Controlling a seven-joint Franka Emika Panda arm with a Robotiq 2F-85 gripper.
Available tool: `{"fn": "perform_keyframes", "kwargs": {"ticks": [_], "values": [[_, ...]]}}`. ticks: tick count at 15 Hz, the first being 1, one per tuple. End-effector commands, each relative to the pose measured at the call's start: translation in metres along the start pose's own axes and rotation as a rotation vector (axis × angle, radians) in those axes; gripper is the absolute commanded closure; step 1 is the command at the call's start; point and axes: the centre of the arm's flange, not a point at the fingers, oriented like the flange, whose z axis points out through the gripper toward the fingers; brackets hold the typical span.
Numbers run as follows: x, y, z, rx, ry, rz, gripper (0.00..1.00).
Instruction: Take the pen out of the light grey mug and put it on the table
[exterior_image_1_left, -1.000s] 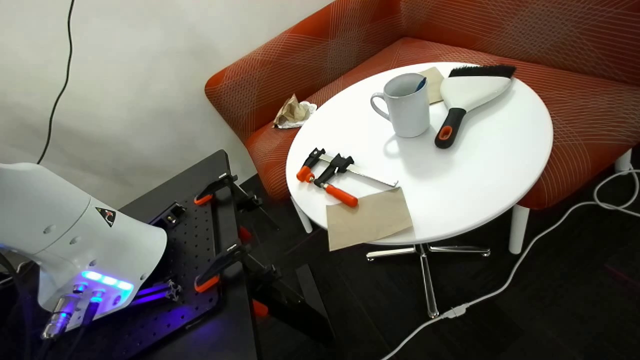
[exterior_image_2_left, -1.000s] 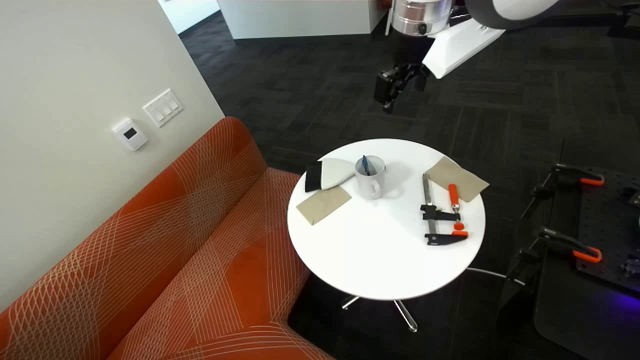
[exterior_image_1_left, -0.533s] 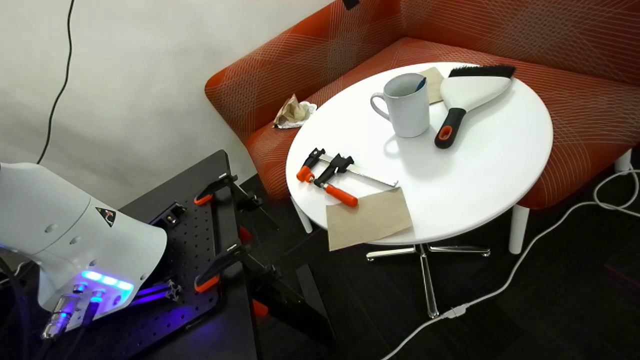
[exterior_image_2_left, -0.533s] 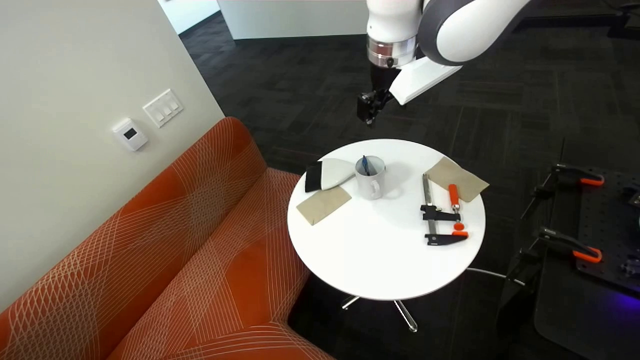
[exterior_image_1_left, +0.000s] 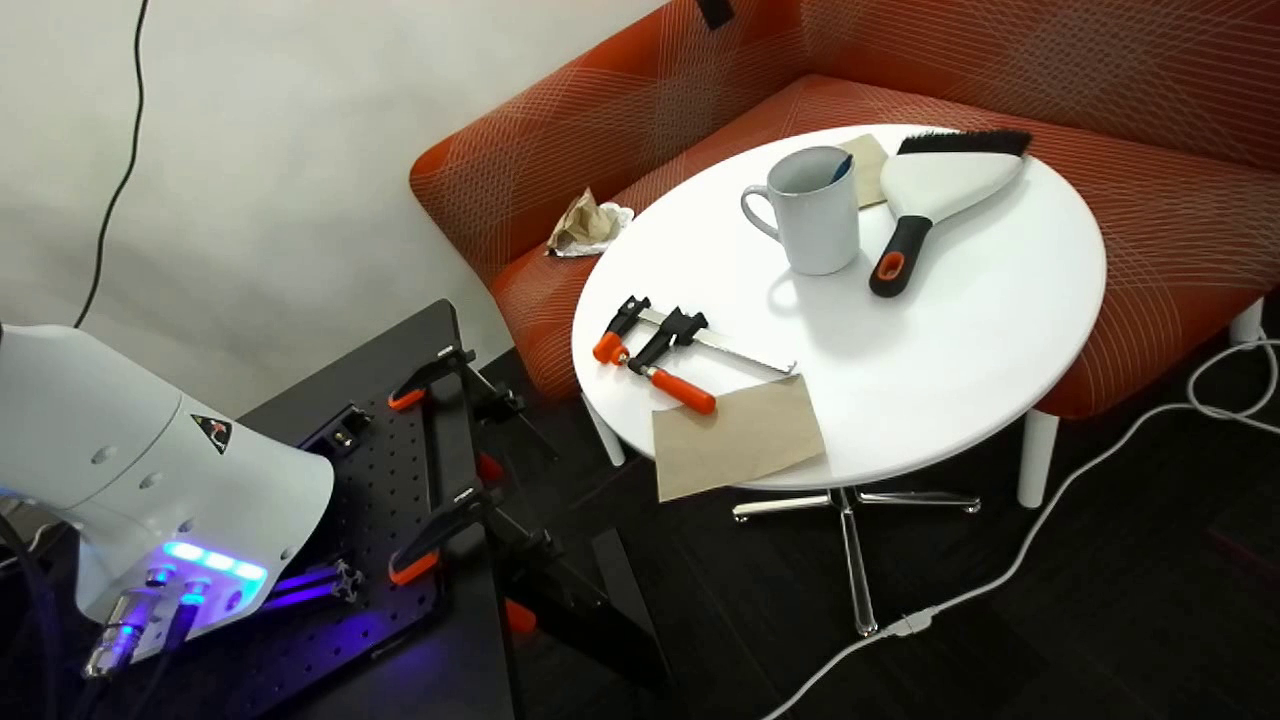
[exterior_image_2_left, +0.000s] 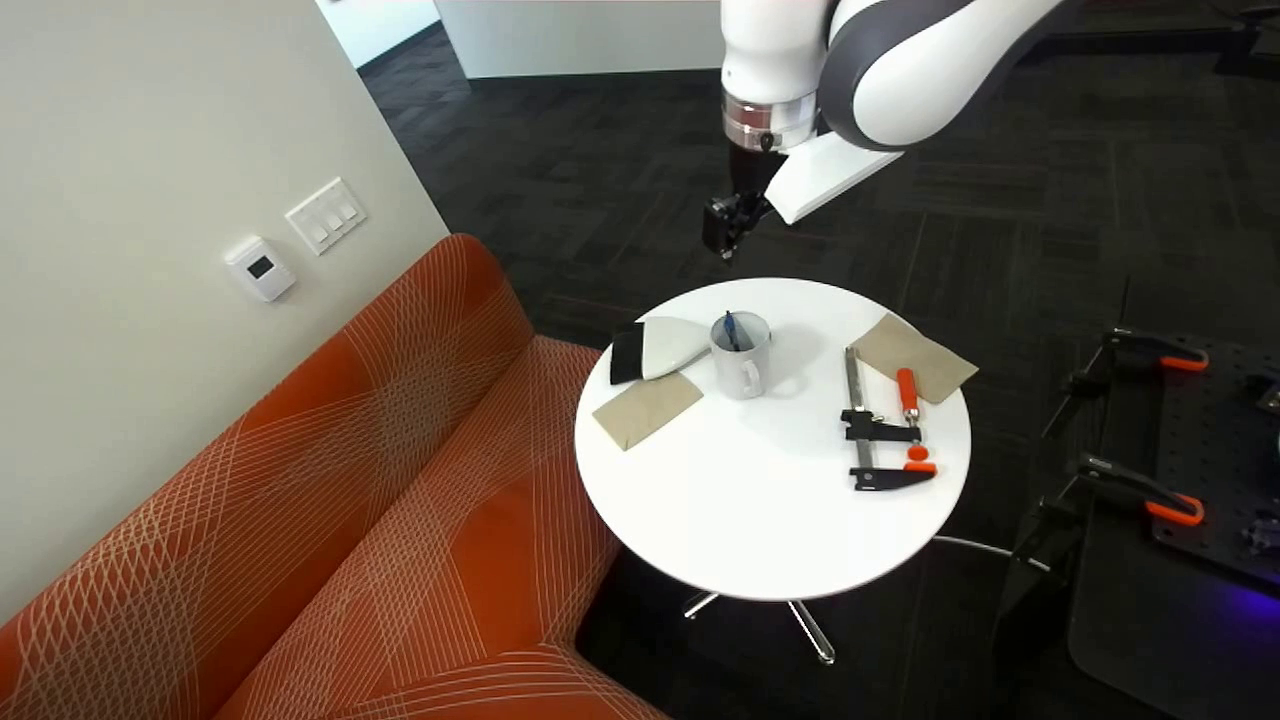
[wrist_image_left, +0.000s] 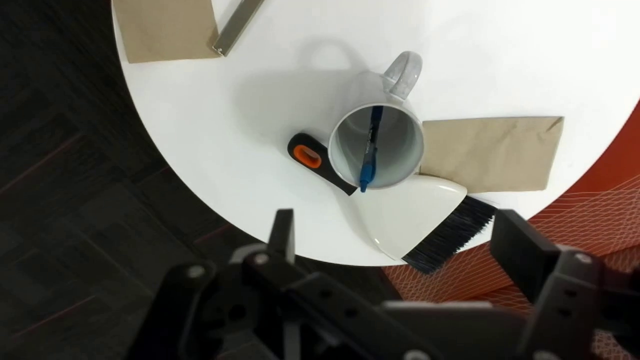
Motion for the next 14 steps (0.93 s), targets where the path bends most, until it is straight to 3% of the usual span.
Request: {"fn": "perform_keyframes", "kwargs": {"ticks": [1, 8, 14], "values": [[0.003, -0.001, 0.003, 0.019, -0.009, 0.022, 0.0], [0.02, -0.004, 0.059, 0.073, -0.127, 0.04, 0.0], [0.039, -0.003, 0.099, 0.09, -0.161, 0.096, 0.0]]}}
